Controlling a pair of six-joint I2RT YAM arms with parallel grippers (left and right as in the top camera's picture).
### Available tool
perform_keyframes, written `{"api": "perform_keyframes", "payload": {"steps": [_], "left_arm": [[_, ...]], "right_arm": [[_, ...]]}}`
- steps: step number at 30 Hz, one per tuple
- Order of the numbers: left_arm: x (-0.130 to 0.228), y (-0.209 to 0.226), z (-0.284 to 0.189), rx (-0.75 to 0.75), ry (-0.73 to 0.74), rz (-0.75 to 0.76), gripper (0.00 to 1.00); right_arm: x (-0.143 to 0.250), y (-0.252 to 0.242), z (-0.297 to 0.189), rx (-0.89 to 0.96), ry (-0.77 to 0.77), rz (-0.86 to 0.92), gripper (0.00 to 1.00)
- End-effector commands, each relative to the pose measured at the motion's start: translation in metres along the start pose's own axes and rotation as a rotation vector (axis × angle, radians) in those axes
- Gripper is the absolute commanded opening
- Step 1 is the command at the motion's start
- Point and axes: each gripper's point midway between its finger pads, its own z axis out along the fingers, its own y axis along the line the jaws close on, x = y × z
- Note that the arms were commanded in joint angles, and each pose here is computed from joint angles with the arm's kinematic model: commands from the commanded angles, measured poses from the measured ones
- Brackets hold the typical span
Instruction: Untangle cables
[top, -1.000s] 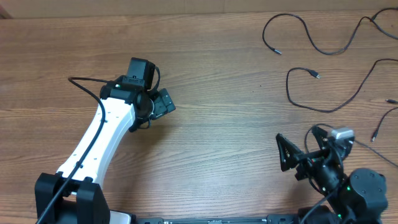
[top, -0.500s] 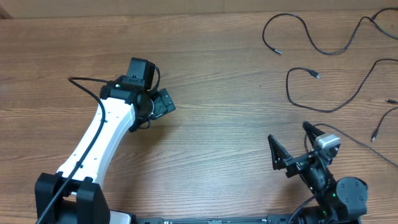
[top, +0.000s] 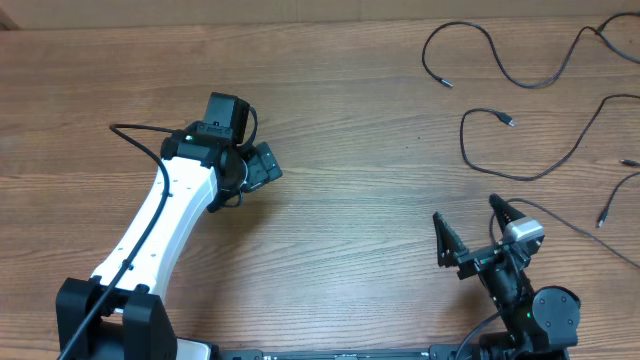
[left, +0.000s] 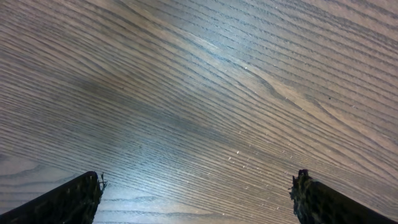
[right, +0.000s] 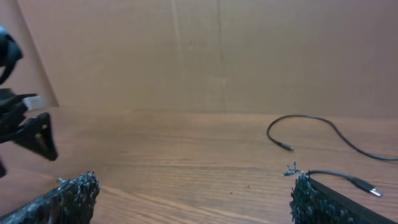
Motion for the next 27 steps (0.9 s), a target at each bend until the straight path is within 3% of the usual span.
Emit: {"api": "perform_keyframes", "payload": {"steps": [1,27], "left_arm": [[0.001,0.002,0.003,-0.014,0.006,-0.005,1.00],[0.001,0.002,0.003,-0.014,0.006,-0.005,1.00]], "right_arm": [[0.008,-0.010,0.002,0.041,-0.010,-0.017,1.00],[0.034,-0.043,0.007,0.187,-0.015,-0.056,1.00]]}}
